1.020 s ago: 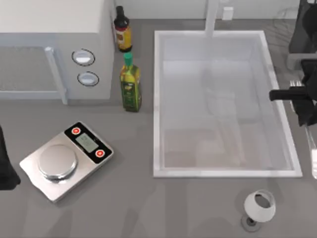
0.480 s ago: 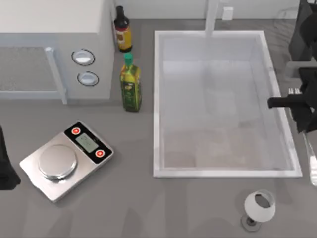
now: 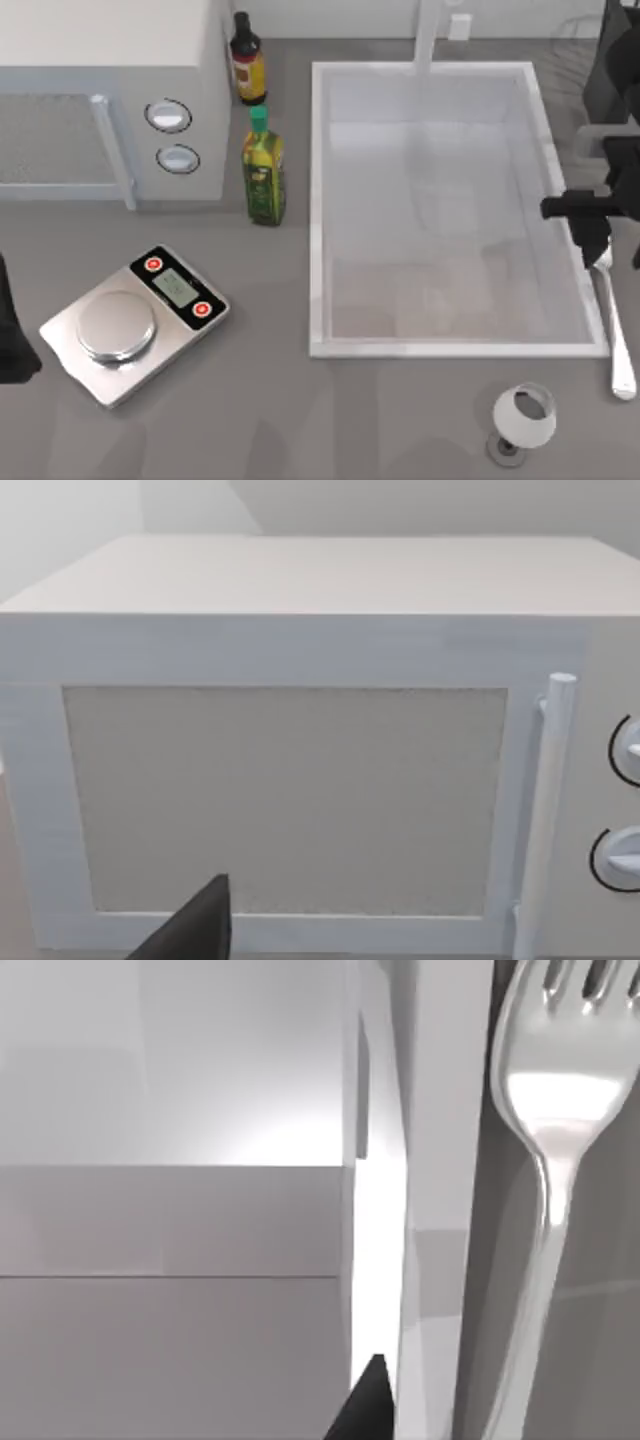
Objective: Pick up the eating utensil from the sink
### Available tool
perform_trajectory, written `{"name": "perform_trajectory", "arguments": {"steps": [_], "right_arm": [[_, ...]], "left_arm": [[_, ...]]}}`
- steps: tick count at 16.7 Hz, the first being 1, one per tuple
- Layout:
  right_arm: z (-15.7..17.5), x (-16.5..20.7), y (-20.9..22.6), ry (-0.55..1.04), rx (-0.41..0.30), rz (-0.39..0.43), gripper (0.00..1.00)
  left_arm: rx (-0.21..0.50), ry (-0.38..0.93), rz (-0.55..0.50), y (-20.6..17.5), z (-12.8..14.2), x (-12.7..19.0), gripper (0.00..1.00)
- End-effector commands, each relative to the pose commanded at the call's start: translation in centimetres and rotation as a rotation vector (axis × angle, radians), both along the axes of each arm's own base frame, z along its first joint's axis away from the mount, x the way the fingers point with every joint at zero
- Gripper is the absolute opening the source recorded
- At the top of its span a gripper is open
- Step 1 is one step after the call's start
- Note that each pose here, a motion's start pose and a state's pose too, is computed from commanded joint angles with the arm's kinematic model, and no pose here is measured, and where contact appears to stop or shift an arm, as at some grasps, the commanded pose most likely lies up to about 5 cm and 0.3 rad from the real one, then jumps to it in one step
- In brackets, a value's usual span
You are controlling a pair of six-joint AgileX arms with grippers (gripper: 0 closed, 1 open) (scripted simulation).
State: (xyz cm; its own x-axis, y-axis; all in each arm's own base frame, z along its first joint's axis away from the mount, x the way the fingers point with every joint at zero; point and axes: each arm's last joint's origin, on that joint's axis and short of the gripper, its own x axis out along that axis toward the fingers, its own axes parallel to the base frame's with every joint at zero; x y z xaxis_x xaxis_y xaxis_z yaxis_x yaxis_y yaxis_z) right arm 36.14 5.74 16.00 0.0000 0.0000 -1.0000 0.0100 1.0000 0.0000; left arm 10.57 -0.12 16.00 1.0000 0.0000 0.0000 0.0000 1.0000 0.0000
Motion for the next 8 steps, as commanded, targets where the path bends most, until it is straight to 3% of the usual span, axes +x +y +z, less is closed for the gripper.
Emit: {"name": "perform_trajectory", "arguments": {"steps": [2, 8], "right_arm": [[0.0, 0.0, 0.0, 0.0, 0.0, 0.0, 0.98], [0.0, 0.0, 0.0, 0.0, 0.0, 0.0, 1.0]], "left_arm": [[0.0, 0.0, 0.0, 0.0, 0.0, 0.0, 1.0], [0.0, 0.0, 0.0, 0.0, 0.0, 0.0, 1.0]]}}
